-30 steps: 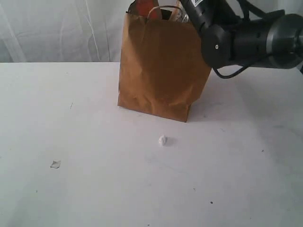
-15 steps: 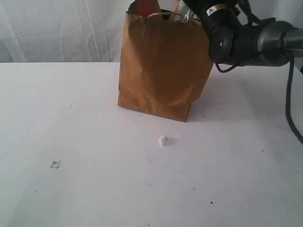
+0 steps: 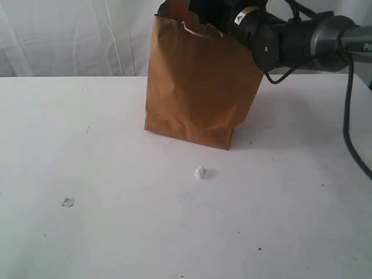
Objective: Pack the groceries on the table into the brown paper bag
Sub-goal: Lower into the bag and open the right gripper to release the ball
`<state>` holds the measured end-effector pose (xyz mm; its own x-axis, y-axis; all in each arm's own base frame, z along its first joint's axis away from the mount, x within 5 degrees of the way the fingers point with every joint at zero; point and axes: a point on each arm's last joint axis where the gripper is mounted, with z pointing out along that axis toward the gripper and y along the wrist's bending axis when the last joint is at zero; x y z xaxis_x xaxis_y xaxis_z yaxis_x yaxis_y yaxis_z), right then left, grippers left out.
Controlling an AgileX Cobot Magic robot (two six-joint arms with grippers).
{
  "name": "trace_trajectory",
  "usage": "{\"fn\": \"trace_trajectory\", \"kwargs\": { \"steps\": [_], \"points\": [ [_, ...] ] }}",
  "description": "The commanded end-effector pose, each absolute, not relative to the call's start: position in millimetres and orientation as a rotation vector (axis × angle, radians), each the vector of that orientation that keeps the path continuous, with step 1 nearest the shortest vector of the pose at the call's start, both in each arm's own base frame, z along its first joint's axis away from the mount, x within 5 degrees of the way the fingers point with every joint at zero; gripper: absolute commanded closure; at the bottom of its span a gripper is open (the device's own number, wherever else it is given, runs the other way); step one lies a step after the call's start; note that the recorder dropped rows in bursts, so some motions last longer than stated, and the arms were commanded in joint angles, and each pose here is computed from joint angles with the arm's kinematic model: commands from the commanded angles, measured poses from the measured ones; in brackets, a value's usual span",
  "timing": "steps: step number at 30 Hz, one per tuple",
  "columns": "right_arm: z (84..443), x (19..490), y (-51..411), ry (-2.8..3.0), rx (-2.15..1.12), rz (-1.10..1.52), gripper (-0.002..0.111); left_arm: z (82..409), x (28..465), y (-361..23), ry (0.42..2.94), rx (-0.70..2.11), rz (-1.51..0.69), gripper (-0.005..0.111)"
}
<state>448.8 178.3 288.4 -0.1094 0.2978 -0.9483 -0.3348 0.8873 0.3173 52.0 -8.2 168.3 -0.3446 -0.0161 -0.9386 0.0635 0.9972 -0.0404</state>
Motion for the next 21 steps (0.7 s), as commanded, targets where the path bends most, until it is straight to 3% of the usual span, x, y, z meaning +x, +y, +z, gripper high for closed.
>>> {"fn": "trace_trajectory", "kwargs": {
  "steps": [1, 8, 12, 17, 21],
  "points": [
    [304.8, 444.4, 175.1, 1.574, -0.043, 0.529, 0.068, 167.6, 51.9, -8.5, 1.919, 0.026, -0.089, 0.107],
    [326.3, 416.4, 165.8, 1.836, -0.276, 0.323, 0.072, 167.6, 51.9, -8.5, 1.919, 0.026, -0.089, 0.107],
    [340.4, 389.5, 155.4, 1.995, -0.492, 0.178, 0.083, 167.6, 51.9, -8.5, 1.919, 0.026, -0.089, 0.107],
    [363.8, 359.2, 138.7, 2.09, -0.606, 0.051, 0.108, 167.6, 51.9, -8.5, 1.919, 0.026, -0.089, 0.107],
    [379.4, 331.8, 127.7, 2.193, -0.61, 0.053, 0.108, 167.6, 51.9, -8.5, 1.919, 0.026, -0.089, 0.107]
  ]
}}
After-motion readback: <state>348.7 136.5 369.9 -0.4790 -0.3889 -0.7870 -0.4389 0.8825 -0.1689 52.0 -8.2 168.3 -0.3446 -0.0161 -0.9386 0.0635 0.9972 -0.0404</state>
